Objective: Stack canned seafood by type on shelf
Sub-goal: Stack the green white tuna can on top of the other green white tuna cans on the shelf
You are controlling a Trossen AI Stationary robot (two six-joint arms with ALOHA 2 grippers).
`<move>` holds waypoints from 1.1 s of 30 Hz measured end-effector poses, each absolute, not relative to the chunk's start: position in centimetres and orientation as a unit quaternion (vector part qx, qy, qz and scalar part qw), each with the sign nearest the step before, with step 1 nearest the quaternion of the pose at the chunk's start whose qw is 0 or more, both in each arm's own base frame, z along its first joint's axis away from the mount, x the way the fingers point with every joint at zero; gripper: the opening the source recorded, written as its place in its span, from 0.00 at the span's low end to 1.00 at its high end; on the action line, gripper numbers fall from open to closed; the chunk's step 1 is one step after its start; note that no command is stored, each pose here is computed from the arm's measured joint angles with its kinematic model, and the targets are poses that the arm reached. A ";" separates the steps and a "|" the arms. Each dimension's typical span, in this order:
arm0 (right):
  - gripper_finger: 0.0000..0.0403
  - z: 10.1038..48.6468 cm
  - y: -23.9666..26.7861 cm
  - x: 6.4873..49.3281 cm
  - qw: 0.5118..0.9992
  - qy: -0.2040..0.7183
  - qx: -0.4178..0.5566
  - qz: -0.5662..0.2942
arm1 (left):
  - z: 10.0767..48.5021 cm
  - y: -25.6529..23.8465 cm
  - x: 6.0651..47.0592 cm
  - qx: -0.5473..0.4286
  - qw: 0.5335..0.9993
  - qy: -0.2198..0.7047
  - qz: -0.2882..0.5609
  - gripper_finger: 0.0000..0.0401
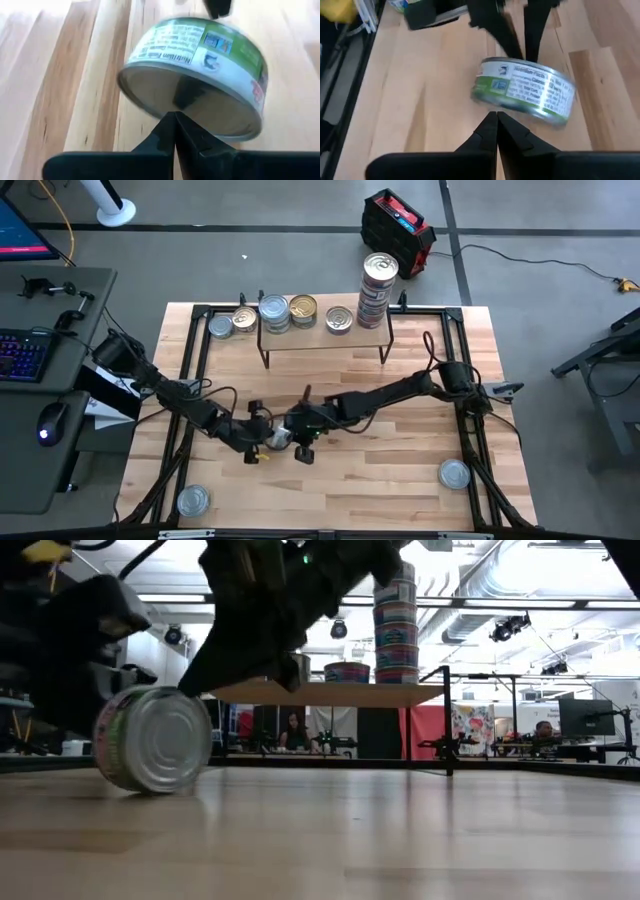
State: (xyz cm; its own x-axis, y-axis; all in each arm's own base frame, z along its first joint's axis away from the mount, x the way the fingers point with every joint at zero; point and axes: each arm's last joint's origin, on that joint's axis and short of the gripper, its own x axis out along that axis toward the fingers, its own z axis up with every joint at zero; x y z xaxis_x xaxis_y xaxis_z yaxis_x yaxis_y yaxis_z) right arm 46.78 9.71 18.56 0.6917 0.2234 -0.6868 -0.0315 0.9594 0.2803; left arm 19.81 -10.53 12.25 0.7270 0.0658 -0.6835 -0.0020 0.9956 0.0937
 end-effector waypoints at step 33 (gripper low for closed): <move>0.52 24.1 4.9 47.5 0.877 0.390 -0.160 0.232 | 15.4 -12.0 15.3 -0.270 0.901 0.305 0.149 0.00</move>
State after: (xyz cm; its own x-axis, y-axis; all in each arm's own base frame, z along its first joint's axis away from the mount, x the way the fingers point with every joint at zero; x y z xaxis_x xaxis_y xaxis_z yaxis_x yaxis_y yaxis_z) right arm 47.55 4.93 24.08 0.5892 0.2816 -0.7573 -0.5307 0.8416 -0.0999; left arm 15.26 -11.99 15.43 0.7693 0.1040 -0.6303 -0.4335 0.8097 -0.3955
